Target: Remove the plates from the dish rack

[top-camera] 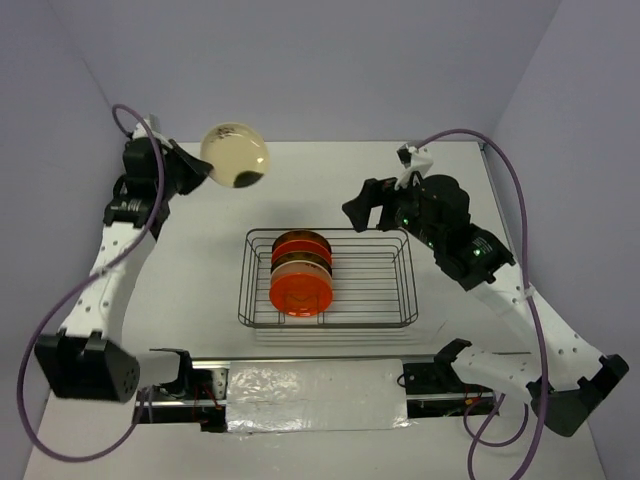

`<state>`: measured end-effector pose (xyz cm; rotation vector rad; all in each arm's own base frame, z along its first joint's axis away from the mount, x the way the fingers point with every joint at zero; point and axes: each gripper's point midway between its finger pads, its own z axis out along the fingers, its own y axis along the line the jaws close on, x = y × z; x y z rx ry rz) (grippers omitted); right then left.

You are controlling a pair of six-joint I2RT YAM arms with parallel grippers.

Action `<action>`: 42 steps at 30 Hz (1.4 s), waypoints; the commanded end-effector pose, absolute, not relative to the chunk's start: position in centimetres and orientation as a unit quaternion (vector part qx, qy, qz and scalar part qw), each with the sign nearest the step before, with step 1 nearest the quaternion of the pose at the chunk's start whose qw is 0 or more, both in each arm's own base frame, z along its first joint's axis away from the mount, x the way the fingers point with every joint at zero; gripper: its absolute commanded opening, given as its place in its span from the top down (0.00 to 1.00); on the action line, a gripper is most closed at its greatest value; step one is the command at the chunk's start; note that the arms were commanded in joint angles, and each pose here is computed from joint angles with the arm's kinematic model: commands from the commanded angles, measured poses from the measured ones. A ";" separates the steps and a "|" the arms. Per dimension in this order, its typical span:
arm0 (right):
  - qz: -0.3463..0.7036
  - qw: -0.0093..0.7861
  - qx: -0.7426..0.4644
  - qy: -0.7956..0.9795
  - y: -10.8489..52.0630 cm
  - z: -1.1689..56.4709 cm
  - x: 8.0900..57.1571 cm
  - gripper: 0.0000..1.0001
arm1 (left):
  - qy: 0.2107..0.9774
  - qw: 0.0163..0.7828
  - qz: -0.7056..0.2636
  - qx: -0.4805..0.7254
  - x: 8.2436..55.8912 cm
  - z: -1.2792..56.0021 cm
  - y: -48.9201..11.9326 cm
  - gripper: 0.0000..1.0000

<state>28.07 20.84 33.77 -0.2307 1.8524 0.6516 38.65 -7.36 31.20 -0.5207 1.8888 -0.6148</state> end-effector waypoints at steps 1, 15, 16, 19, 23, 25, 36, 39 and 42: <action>0.296 0.561 -0.096 0.767 20.4 34.4 26.5 0.00 | 0.773 0.501 -0.188 -0.342 44.5 27.2 -1.0 1.00; 0.292 0.519 -0.213 0.775 20.3 30.4 22.4 0.00 | 0.804 0.397 -0.178 -0.404 51.5 11.0 4.4 0.90; 0.294 0.513 -0.222 0.775 20.7 30.1 22.3 0.00 | 0.807 0.392 -0.176 -0.405 51.4 10.2 4.3 0.87; 0.287 0.479 -0.279 0.781 22.9 28.3 21.7 0.00 | 0.812 0.375 -0.178 -0.410 50.9 8.6 4.0 0.63; 0.229 0.446 -0.423 0.755 27.8 25.9 19.1 0.00 | 0.824 0.338 -0.175 -0.419 50.5 7.3 3.6 0.16; 0.176 0.438 -0.452 0.757 28.7 24.1 19.8 0.00 | 0.833 0.302 -0.162 -0.434 48.9 6.8 3.5 0.02; 0.142 0.369 -0.572 0.719 32.6 18.8 20.1 0.28 | 0.827 0.430 -0.158 -0.325 38.7 24.5 1.8 0.01; 0.117 0.379 -0.570 0.720 32.6 18.3 21.2 0.32 | 0.829 0.468 -0.177 -0.250 35.0 26.1 -0.7 0.01; 0.111 0.383 -0.573 0.716 32.6 17.9 21.5 0.35 | 0.838 0.474 -0.182 -0.199 32.2 24.8 -2.3 0.01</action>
